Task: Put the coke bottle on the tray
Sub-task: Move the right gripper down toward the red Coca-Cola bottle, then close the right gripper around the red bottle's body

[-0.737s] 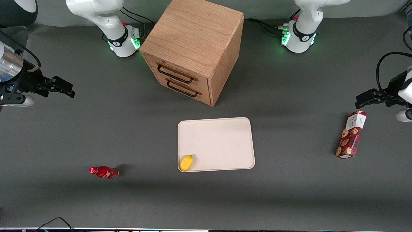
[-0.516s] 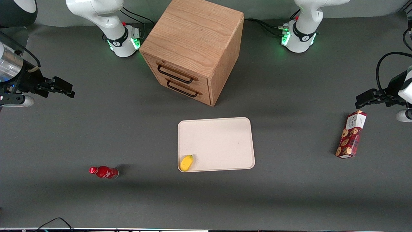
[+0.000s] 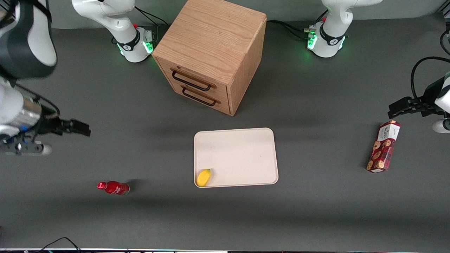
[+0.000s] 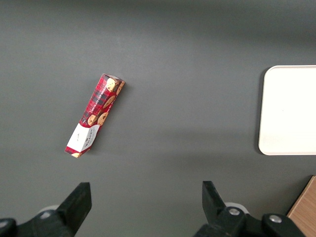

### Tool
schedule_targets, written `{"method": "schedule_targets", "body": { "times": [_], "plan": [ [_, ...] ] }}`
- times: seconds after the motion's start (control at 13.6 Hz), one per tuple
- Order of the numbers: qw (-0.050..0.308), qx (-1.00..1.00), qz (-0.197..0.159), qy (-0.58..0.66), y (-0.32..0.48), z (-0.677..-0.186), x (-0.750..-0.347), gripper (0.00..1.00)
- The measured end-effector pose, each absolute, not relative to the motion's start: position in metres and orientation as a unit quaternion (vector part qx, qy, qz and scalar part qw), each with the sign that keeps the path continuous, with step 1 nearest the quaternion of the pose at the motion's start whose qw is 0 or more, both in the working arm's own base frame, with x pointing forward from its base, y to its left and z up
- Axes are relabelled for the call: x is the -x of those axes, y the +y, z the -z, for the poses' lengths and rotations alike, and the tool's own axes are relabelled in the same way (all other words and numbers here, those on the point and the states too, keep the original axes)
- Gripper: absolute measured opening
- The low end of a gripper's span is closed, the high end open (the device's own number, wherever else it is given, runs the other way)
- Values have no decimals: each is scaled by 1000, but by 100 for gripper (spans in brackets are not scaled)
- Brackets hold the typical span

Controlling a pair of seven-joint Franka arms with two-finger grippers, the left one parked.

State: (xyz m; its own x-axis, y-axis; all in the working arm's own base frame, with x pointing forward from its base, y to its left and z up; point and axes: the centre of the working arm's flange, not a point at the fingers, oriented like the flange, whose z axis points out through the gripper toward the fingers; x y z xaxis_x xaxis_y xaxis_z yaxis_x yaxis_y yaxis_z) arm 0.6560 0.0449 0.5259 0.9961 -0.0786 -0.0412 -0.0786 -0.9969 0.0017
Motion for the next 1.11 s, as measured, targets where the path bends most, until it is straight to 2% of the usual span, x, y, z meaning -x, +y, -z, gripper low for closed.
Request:
{"method": "schedule_targets", "body": {
  "times": [0.29, 0.59, 0.81, 1.11],
  "plan": [
    [1, -999, -20, -45, 41, -449, -726, 100],
    [6, -997, -44, -56, 21, -380, -758, 100],
    [10, -998, -34, -58, 16, -339, -764, 100],
    [10, -998, -22, -58, 16, -325, -763, 100]
  ]
}}
